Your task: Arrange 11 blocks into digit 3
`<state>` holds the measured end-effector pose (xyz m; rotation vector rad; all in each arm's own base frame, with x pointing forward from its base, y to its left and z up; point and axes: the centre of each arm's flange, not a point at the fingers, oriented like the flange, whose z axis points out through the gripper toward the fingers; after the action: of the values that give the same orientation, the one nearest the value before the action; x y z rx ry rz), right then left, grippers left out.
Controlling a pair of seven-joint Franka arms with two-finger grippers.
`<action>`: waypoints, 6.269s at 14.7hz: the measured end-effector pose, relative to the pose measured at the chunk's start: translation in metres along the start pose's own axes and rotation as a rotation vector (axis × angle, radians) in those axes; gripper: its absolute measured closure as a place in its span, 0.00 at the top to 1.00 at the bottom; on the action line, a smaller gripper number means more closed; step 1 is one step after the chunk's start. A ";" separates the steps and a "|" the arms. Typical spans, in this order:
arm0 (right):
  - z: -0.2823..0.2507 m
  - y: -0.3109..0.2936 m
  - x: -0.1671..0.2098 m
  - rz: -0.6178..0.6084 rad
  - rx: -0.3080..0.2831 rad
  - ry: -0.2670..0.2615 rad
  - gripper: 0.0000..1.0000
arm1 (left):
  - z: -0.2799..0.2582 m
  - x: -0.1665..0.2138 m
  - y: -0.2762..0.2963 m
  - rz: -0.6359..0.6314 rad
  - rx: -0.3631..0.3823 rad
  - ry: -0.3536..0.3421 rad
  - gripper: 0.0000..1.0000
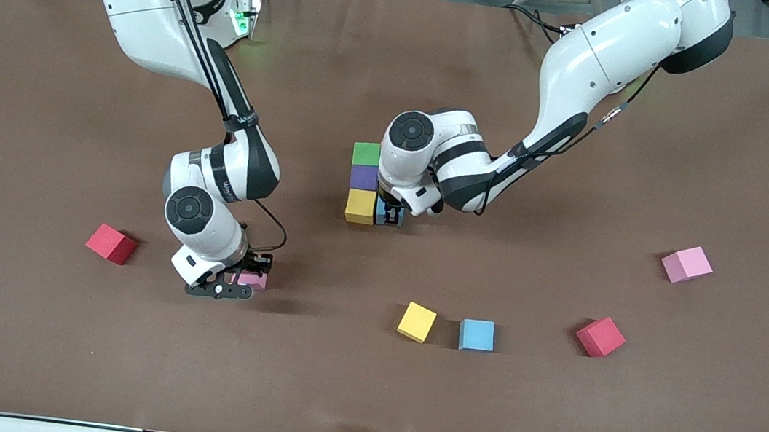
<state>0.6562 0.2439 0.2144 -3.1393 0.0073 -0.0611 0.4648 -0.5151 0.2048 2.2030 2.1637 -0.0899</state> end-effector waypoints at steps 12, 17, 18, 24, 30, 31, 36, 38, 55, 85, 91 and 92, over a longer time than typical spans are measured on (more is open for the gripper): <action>-0.017 -0.053 -0.009 0.506 0.041 0.019 0.50 | 0.003 -0.004 -0.003 0.009 -0.011 0.010 0.59; -0.019 -0.051 -0.006 0.693 0.078 -0.009 0.50 | 0.003 -0.004 -0.002 0.009 -0.013 0.006 0.59; -0.020 -0.053 -0.007 0.751 0.080 -0.012 0.50 | 0.003 -0.005 -0.002 0.009 -0.015 0.003 0.59; -0.027 -0.073 -0.012 0.953 0.088 -0.021 0.50 | 0.007 -0.003 0.000 0.006 -0.020 0.000 0.92; -0.030 -0.078 -0.013 1.009 0.089 -0.025 0.50 | -0.003 -0.001 0.005 0.002 -0.033 0.009 1.00; -0.030 -0.081 -0.014 1.026 0.089 -0.027 0.50 | -0.011 -0.003 0.004 0.006 -0.037 0.015 1.00; -0.030 -0.119 -0.036 1.099 0.085 -0.041 0.50 | -0.071 0.003 0.012 0.039 -0.089 0.044 1.00; -0.029 -0.133 -0.044 1.141 0.081 -0.049 0.50 | -0.096 0.028 0.036 0.056 -0.107 0.040 1.00; -0.020 -0.174 -0.081 0.476 0.048 -0.070 0.50 | -0.092 0.239 0.217 0.153 -0.115 -0.014 1.00; -0.010 -0.213 -0.109 0.047 0.013 0.006 0.50 | -0.052 0.218 0.229 0.133 -0.112 -0.024 0.54; -0.011 -0.218 -0.113 0.045 0.024 -0.002 0.50 | -0.068 0.183 0.174 0.108 -0.044 -0.009 0.54; -0.011 -0.217 -0.113 0.045 0.024 -0.002 0.50 | -0.068 0.181 0.165 0.100 -0.028 -0.015 0.54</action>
<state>0.5441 0.4619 0.2211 -3.1139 0.0768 -0.0575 0.6329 -0.3321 0.2583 2.2822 2.0304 -0.0717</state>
